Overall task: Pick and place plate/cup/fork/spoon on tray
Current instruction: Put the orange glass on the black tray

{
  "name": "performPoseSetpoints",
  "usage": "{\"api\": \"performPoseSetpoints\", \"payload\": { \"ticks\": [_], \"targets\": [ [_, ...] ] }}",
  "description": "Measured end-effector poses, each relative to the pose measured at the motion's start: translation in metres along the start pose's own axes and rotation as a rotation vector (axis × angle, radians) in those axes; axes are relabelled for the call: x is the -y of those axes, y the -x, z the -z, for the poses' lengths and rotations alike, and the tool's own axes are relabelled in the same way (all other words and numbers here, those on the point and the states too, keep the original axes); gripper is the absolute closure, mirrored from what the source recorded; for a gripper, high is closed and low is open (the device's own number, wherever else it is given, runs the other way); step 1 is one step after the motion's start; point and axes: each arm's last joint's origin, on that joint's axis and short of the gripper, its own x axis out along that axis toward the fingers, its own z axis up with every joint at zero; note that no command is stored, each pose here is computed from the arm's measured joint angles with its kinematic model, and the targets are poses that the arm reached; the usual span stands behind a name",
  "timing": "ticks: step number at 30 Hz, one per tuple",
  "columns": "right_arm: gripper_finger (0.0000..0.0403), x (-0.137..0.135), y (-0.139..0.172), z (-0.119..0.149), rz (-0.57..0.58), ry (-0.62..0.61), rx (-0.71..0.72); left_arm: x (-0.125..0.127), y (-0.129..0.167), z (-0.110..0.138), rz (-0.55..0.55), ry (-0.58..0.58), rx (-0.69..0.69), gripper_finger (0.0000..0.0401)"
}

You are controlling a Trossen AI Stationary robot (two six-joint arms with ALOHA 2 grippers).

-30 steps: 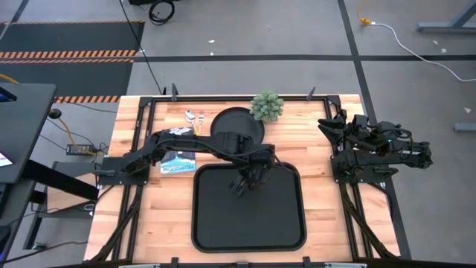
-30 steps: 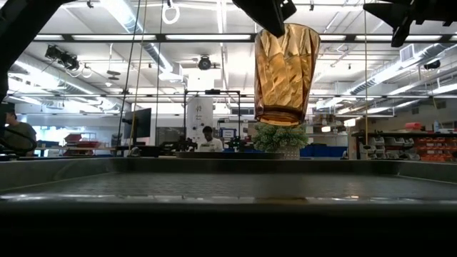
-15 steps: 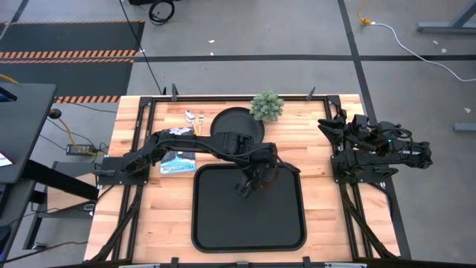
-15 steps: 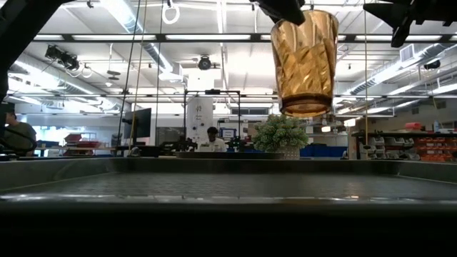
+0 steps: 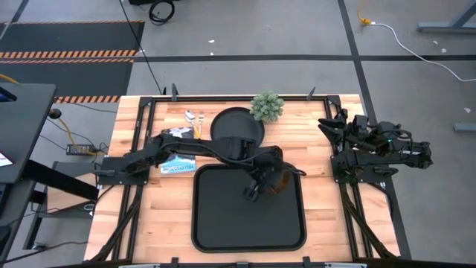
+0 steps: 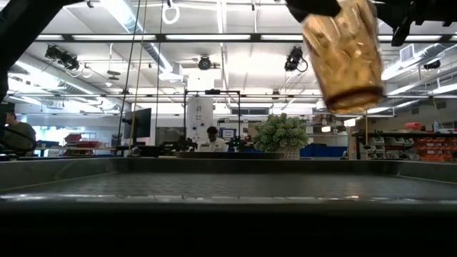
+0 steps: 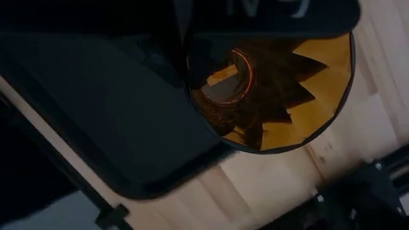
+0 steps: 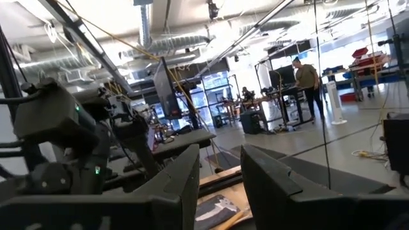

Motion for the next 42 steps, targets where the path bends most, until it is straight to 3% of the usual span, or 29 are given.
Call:
{"api": "performPoseSetpoints", "payload": {
  "ticks": [6, 11, 16, 35, 42],
  "targets": [
    [0.0282, 0.000, 0.000, 0.001, -0.016, 0.032, -0.015, -0.007, -0.031, 0.008, -0.016, 0.010, -0.008, 0.0381],
    [0.0282, 0.000, 0.000, 0.003, -0.018, 0.052, -0.030, -0.017, -0.040, 0.008, -0.048, 0.061, 0.039, 0.0382],
    [0.0282, -0.001, -0.001, 0.003, -0.026, 0.055, -0.032, -0.025, -0.061, 0.025, -0.032, 0.112, -0.026, 0.0383],
    [0.0282, -0.002, -0.002, 0.001, -0.035, 0.060, -0.011, -0.017, -0.061, 0.021, -0.065, 0.072, -0.048, 0.0382],
    [0.0282, -0.002, -0.002, 0.000, -0.041, 0.055, -0.001, -0.017, -0.083, 0.031, -0.056, 0.077, -0.083, 0.0382]
  ]
}}
